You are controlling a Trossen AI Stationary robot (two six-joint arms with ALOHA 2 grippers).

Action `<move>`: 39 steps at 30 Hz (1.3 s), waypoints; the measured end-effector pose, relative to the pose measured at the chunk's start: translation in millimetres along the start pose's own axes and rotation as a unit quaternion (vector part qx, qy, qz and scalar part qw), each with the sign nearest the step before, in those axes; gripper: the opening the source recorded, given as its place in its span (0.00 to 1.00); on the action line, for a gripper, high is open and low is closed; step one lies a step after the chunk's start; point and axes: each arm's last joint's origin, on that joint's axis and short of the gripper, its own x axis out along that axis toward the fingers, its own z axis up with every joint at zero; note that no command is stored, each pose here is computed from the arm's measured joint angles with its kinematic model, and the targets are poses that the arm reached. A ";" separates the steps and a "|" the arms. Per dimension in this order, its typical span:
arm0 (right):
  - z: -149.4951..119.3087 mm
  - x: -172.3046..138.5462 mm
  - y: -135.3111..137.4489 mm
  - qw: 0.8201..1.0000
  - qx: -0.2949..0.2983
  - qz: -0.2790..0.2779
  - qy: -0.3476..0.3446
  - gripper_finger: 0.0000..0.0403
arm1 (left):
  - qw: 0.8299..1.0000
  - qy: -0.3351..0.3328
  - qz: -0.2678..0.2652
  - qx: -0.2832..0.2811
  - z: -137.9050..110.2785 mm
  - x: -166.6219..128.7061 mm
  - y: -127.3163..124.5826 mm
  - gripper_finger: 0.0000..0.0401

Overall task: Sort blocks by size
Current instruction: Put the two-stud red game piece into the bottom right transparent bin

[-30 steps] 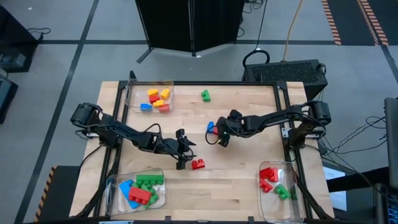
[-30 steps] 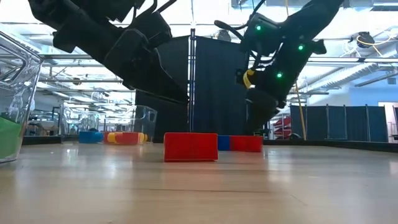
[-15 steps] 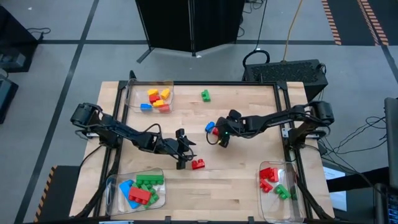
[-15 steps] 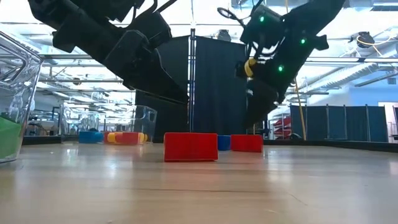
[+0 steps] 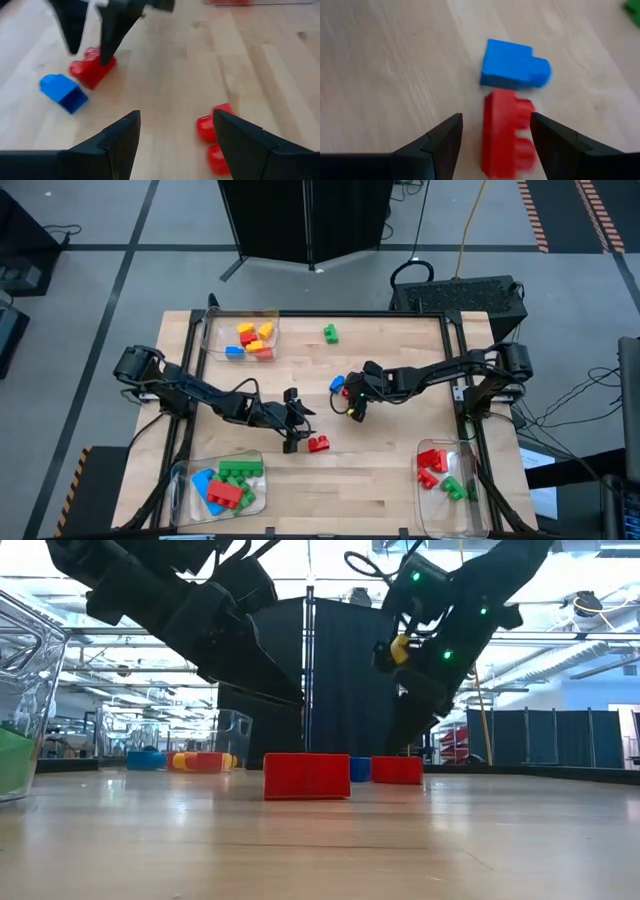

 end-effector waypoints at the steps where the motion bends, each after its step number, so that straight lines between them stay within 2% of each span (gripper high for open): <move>1: -0.8 3.1 0.6 1.000 -0.002 0.001 0.002 0.55 | 1.000 -0.001 -0.009 0.000 0.4 0.0 -0.6 0.62; 6: -9.1 20.3 0.4 0.999 -0.009 -0.019 0.028 0.55 | 0.999 -0.012 -0.033 0.012 2.5 -1.1 -6.5 0.62; 11: -14.3 27.8 0.9 0.998 -0.012 -0.026 0.047 0.53 | 0.999 -0.018 -0.031 0.013 3.6 -1.3 -6.9 0.63; 14: -14.2 25.4 2.8 0.999 -0.008 -0.022 0.046 0.45 | 1.000 -0.019 -0.020 0.011 3.6 -1.2 -6.1 0.62; 18: -14.2 20.8 4.6 0.999 -0.012 -0.018 0.044 0.29 | 1.000 -0.019 -0.018 0.011 3.6 -1.2 -6.1 0.62; 19: -13.8 20.1 4.7 0.999 -0.012 -0.018 0.042 0.28 | 1.000 -0.019 -0.018 0.011 3.6 -1.2 -6.1 0.63; 29: -15.2 7.5 12.0 0.999 -0.015 -0.010 0.044 0.28 | 1.000 -0.019 -0.017 0.010 3.5 -1.2 -6.0 0.62; 35: -22.9 -18.1 25.4 0.998 -0.021 0.000 0.061 0.29 | 1.000 -0.018 -0.017 0.009 3.3 -1.2 -6.0 0.62; 39: -25.7 -41.8 37.4 0.998 -0.017 0.022 0.048 0.29 | 1.000 -0.018 -0.017 0.009 3.3 -1.2 -6.0 0.63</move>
